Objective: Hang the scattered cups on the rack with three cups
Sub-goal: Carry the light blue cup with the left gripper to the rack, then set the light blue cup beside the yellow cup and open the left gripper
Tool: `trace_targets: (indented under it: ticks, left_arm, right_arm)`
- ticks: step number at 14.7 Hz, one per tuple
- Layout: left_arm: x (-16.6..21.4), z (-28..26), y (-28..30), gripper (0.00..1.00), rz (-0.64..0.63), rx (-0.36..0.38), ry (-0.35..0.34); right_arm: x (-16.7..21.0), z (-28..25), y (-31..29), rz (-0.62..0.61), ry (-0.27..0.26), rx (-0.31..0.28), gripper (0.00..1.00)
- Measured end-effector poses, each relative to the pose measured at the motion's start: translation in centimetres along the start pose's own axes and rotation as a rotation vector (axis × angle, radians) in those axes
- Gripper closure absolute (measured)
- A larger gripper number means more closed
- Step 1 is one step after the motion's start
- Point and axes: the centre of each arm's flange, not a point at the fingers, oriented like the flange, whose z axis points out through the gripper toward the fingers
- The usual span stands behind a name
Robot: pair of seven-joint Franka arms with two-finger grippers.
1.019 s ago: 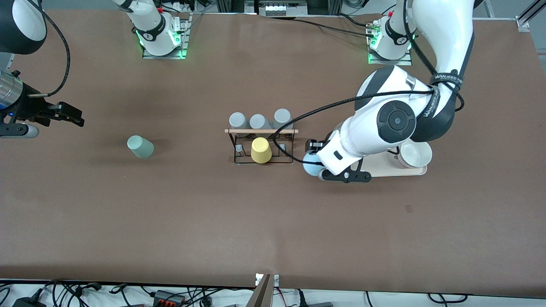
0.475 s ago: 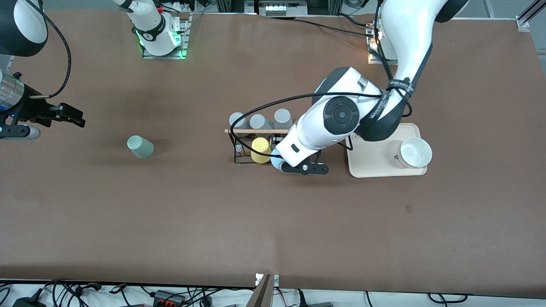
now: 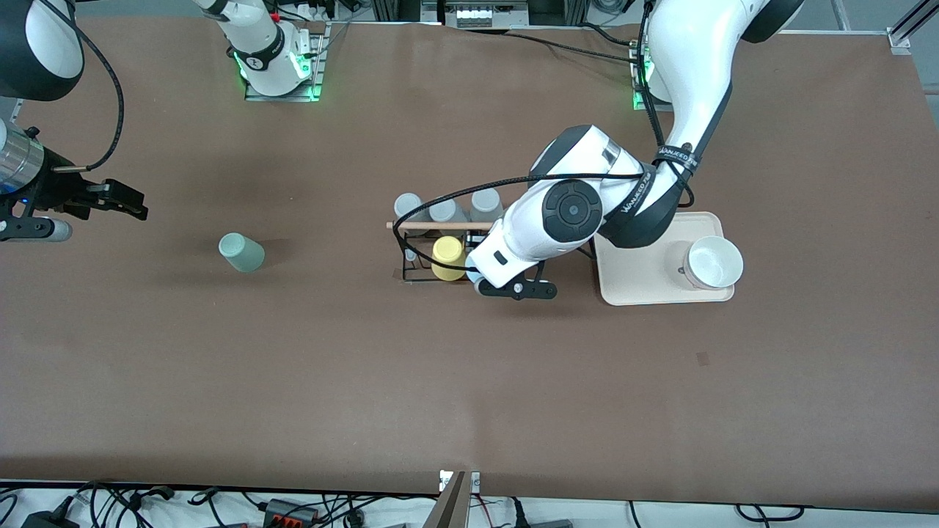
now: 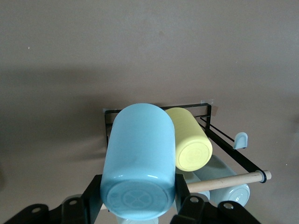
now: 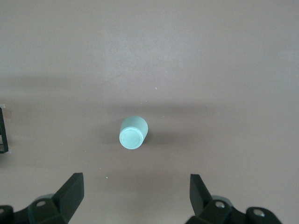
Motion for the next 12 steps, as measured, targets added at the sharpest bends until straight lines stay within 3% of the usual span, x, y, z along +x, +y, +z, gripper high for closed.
trace_targets:
  ticks: [12]
  left_arm:
    - [-1.5,2.4,-0.3,0.35,0.002,0.051,-0.081]
  right_arm:
    - [0.0,0.0,0.1,0.002,0.0,0.0,0.0]
